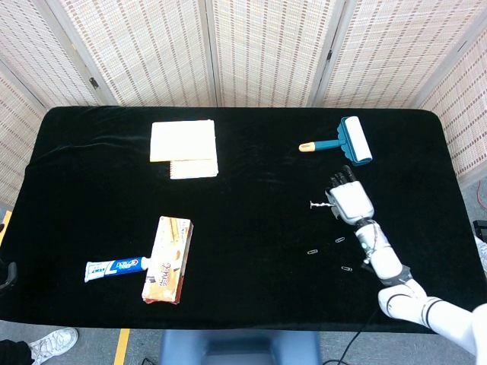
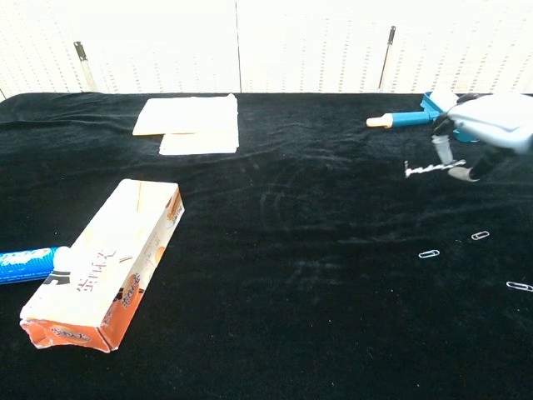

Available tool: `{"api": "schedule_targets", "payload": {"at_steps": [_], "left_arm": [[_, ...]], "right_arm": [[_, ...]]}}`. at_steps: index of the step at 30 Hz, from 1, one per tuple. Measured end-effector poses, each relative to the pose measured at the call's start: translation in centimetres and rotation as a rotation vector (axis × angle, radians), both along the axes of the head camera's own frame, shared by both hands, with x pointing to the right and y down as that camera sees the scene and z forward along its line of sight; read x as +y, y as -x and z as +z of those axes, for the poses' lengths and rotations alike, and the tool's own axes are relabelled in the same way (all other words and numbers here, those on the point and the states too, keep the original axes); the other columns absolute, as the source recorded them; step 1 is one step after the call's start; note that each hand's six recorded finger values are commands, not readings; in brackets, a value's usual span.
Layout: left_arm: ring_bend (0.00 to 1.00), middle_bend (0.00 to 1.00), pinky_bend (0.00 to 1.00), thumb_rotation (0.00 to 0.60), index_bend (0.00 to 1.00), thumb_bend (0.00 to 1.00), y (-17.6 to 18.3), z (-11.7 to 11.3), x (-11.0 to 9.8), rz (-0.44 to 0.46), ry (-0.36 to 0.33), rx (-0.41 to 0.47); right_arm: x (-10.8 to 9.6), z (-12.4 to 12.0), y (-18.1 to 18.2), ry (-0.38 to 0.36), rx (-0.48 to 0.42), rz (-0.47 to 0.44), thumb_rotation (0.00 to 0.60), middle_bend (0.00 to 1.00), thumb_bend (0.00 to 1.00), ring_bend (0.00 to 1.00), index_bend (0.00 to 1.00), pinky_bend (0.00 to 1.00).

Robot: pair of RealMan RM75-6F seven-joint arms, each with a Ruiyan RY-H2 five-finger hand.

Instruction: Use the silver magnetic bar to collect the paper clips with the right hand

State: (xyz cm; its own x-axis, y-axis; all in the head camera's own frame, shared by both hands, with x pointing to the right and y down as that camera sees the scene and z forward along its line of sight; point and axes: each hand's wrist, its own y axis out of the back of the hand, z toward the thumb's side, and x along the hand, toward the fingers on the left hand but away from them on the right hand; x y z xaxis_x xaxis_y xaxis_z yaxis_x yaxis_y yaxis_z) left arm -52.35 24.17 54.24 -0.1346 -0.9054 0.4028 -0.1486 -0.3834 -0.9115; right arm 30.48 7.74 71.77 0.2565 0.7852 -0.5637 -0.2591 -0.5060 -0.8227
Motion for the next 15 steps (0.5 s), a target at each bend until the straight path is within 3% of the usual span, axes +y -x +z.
{"api": "schedule_targets", "payload": {"at_steps": [7,15], "left_arm": [[0.09,0.08,0.06,0.6,0.0,0.57,-0.6,0.1,0.1,0.017,-0.002,-0.011],[0.09,0.08,0.06,0.6,0.0,0.57,-1.2,0.3,0.2,0.034,0.001,-0.021]], "right_arm": [[1.6,-2.4,-3.6,-0.009,-0.013,0.047,0.6,0.28,0.47,0.16,1.0,0.0],[5.4,-2.9,-5.9,0.033,-0.004,0.033,0.6,0.28,0.47,0.16,1.0,0.0]]}}
